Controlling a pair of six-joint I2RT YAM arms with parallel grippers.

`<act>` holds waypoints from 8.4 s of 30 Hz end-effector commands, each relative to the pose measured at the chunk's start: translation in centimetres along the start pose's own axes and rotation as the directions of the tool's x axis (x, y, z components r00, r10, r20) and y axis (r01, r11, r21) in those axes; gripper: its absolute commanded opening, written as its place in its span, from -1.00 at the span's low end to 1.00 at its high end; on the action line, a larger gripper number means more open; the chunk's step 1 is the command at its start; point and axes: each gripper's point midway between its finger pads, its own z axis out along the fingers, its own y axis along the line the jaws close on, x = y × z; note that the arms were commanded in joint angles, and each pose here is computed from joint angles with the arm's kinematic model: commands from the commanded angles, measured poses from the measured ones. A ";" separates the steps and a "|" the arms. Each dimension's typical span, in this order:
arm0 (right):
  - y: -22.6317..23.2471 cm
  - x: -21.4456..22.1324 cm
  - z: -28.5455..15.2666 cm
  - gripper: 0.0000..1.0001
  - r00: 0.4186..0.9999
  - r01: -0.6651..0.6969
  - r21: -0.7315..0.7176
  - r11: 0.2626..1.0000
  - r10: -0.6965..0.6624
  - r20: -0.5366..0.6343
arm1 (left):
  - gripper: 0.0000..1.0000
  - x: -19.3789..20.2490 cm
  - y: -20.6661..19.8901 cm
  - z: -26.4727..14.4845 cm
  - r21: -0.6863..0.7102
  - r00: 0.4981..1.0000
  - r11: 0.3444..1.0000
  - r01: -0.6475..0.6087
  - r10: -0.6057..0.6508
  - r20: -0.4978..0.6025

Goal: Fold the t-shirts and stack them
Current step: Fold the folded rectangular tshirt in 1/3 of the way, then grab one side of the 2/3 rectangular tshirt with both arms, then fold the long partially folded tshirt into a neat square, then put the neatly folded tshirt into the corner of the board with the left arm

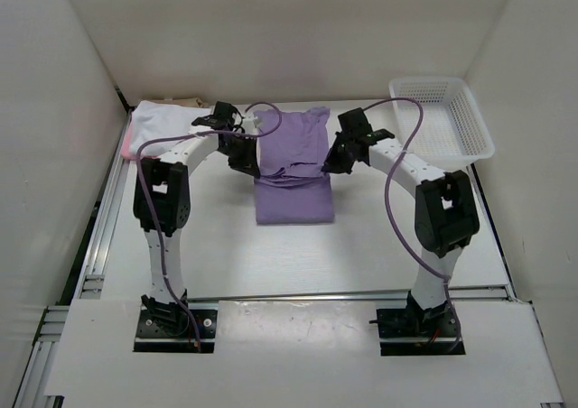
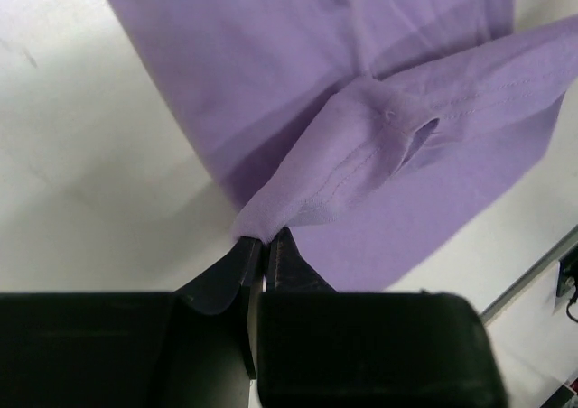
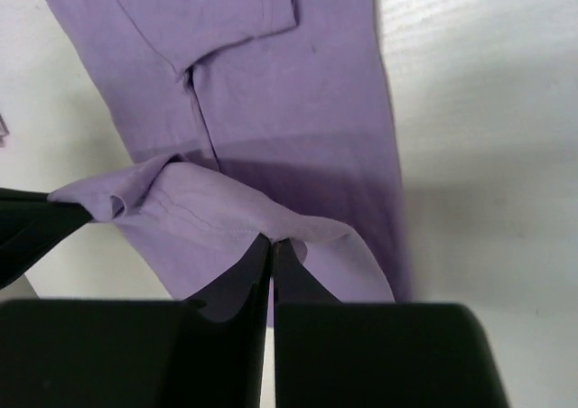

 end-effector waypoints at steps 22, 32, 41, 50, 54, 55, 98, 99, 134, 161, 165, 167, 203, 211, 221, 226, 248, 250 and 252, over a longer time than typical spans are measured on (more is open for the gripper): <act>-2.7 -5.9 -0.2 0.39 0.996 0.078 -0.031 0.996 -0.079 -0.031 | 0.33 -7.7 3.7 -5.9 -0.292 0.975 0.956 -0.028 0.091 0.202; -4.5 7.3 -0.8 0.60 0.959 0.017 -0.067 0.998 -0.036 -0.280 | 0.39 8.7 -0.7 -0.4 -0.123 0.973 0.992 0.005 -0.033 -0.228; -5.6 11.3 0.5 0.30 0.939 -0.014 -0.033 0.999 0.001 -0.343 | 0.45 11.9 -2.3 1.1 -0.067 0.962 0.998 -0.011 -0.008 -0.273; -5.4 10.9 1.5 0.01 0.934 -0.071 -0.041 0.997 0.052 -0.354 | 0.23 10.0 -1.8 1.9 -0.064 0.968 0.998 -0.010 -0.006 -0.250; -5.9 10.4 2.0 -0.30 0.937 -0.078 -0.024 0.997 0.065 -0.343 | -0.20 9.5 -0.9 2.2 -0.072 0.969 0.997 0.007 -0.024 -0.246; -5.7 10.4 2.0 -0.40 0.935 -0.080 -0.030 0.996 0.064 -0.349 | -0.44 9.5 -1.4 2.3 -0.045 0.969 0.999 0.014 -0.025 -0.246; 0.6 12.4 -15.8 -1.00 0.933 0.079 -0.203 0.976 -0.145 -0.331 | -0.80 7.4 -8.5 -15.7 -0.224 0.989 0.967 -0.118 0.096 -0.110; 0.3 11.6 -14.7 -1.00 0.930 0.064 -0.188 0.980 -0.127 -0.344 | -0.80 7.1 -7.7 -14.7 -0.221 0.988 0.970 -0.099 0.070 -0.136; -5.0 1.2 -0.6 0.34 0.972 0.086 0.038 0.996 -0.076 -0.222 | 0.41 -2.9 2.2 -2.6 -0.255 0.998 0.966 -0.043 0.054 0.038; -2.4 0.3 6.4 -0.77 0.973 -0.005 0.064 0.998 0.019 -0.230 | 0.72 4.7 1.5 4.2 0.081 0.977 0.988 0.128 -0.112 -0.180; -2.4 0.3 6.6 -0.77 0.974 -0.026 0.062 0.998 0.039 -0.221 | 0.75 6.5 1.2 5.2 0.107 0.968 0.983 0.150 -0.124 -0.220; -2.1 0.5 6.3 -0.77 0.977 -0.026 0.063 0.998 0.038 -0.208 | 0.75 7.2 1.3 5.9 0.100 0.964 0.984 0.149 -0.122 -0.236; -7.7 0.0 -5.4 0.23 0.992 0.107 0.208 0.972 -0.089 -0.090 | -0.80 -15.7 17.1 -19.7 -0.863 0.882 0.366 0.348 0.183 0.433; -8.7 0.6 -5.7 0.23 0.989 0.127 0.234 0.964 -0.106 -0.102 | -0.80 -15.8 18.8 -24.7 -0.844 0.840 0.305 0.441 0.191 0.508; -8.9 1.0 -5.9 0.23 0.988 0.128 0.244 0.961 -0.102 -0.116 | -0.80 -14.9 19.5 -29.3 -0.814 0.806 0.303 0.496 0.188 0.561; -9.0 1.0 -5.9 0.23 0.987 0.138 0.242 0.960 -0.112 -0.119 | -0.80 -13.1 23.0 -29.1 -0.820 0.824 0.276 0.502 0.135 0.550; -8.6 1.0 -7.9 0.26 0.986 0.147 0.236 0.961 -0.123 -0.113 | 0.78 -10.7 28.3 -31.5 -0.804 0.794 0.078 0.589 0.127 0.594; -8.6 1.1 -8.2 0.26 0.986 0.147 0.233 0.961 -0.125 -0.107 | 0.82 -10.9 27.0 -32.0 -0.802 0.790 0.090 0.590 0.141 0.597; -8.3 1.4 -8.8 0.26 0.984 0.164 0.221 0.961 -0.145 -0.101 | 0.88 -11.7 24.6 -33.2 -0.791 0.771 0.114 0.601 0.175 0.612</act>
